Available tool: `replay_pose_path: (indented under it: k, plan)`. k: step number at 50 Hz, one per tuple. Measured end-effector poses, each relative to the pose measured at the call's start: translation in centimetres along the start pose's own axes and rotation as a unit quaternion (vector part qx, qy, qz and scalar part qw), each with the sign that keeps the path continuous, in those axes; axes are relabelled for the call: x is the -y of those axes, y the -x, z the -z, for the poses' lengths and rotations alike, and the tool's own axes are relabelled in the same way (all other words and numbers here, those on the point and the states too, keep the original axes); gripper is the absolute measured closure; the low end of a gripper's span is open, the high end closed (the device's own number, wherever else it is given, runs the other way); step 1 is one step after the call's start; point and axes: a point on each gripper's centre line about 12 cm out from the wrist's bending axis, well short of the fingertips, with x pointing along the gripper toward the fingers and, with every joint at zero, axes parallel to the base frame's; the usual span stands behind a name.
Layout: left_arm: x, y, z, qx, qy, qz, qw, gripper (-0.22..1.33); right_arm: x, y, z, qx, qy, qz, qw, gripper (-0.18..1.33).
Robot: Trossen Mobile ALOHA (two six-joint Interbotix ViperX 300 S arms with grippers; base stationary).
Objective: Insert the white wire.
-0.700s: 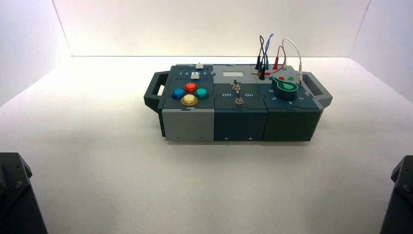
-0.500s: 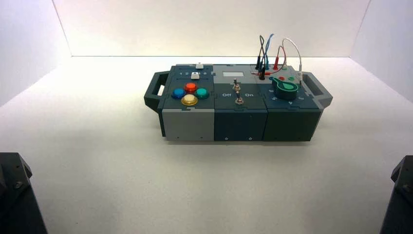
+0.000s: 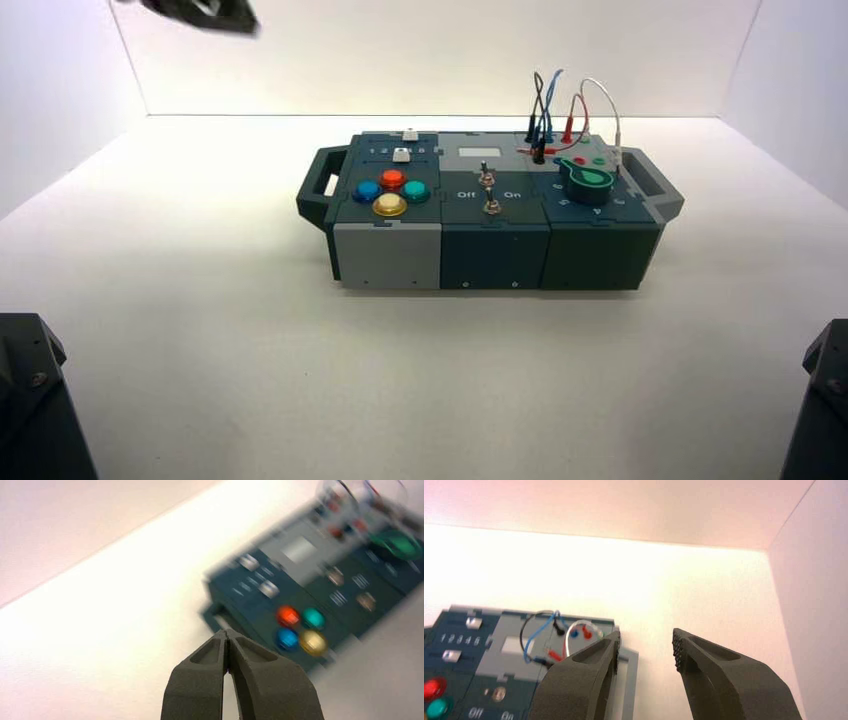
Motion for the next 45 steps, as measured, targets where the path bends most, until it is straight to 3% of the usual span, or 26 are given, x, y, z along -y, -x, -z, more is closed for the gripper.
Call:
replay_pose_path:
  k: [5,7,16,27,35,45]
  plan:
    - [0.8,-0.4,0.0,-0.015,-0.015,0.018,0.9996,1.28,0.0,0.1,-0.2,-0.012,0.0,-0.002,0.9999,0.12]
    - [2.0,-0.9,-0.1,-0.035,-0.037,0.044,0.9977,1.28,-0.1,0.0,-0.1,-0.027,0.0,-0.003,0.9996,0.13]
    - [3.6,-1.6,-0.2,-0.06,-0.065,0.077,0.9931,1.28,-0.1,-1.0,0.5,-0.089,0.002,-0.009,0.996,0.13]
    - [4.3,-1.4,-0.3,-0.06,-0.079,0.088,0.9911,1.28,-0.2,-2.4,1.5,-0.156,0.005,-0.015,0.9877,0.13]
    - [5.0,-0.9,-0.4,-0.057,-0.106,0.1,0.9877,1.28,-0.2,-2.6,2.0,-0.192,0.01,-0.02,0.9811,0.13]
    - [5.7,0.1,-0.9,-0.036,-0.122,0.11,0.9857,1.28,-0.5,-2.2,2.7,-0.237,0.029,-0.032,0.9707,0.13]
